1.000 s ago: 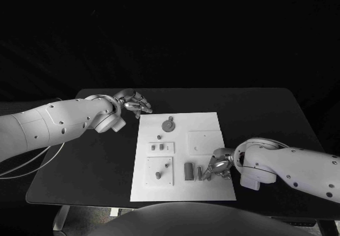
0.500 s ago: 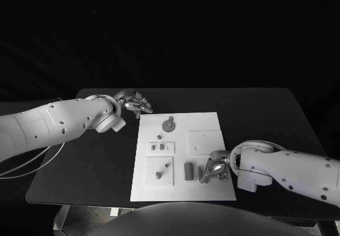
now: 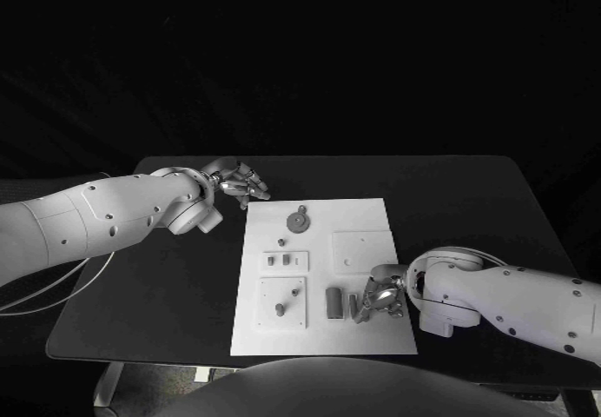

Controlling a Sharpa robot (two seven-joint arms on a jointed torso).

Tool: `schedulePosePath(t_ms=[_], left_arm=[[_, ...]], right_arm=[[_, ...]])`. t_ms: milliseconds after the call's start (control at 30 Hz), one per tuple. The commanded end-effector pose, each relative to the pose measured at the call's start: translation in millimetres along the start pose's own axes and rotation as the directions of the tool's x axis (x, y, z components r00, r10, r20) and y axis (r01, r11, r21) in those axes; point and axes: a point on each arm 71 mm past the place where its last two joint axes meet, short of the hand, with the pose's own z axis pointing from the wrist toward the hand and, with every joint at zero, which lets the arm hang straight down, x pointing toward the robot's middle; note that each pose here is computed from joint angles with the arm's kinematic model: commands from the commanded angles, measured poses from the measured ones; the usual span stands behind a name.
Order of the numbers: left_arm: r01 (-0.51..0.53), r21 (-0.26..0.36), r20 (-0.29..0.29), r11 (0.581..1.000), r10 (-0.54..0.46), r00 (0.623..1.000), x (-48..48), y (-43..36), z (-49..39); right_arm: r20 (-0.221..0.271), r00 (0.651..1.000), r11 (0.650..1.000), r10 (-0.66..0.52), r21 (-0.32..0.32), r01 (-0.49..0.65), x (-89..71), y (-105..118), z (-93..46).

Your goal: Assemble the parts on the task board

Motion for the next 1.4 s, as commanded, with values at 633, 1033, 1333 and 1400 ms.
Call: schedulePosePath(t_ms=[633, 1033, 1333, 1400], left_arm=[[-0.003, 0.006, -0.015, 1.0, 0.003, 1.0, 1.4, -1.8, 0.1], [-0.005, 0.006, -0.013, 1.0, 0.005, 1.0, 0.8, -1.3, -0.2], [-0.006, 0.006, -0.01, 1.0, 0.006, 1.0, 0.2, -1.0, -0.2], [-0.006, 0.007, -0.008, 1.0, 0.006, 1.0, -0.1, -0.9, -0.2]], right_arm=[[0.006, 0.999, 0.998, -0.035, 0.043, 0.034, 1.4, -3.9, 8.7], [0.014, 0.999, 0.998, -0.042, 0.053, 0.041, 0.4, -6.3, 9.8], [0.02, 0.999, 0.999, -0.032, 0.038, 0.031, 0.0, -9.7, 7.4], [0.021, 1.0, 0.999, -0.022, 0.025, 0.022, 0.0, -11.4, 5.9]])
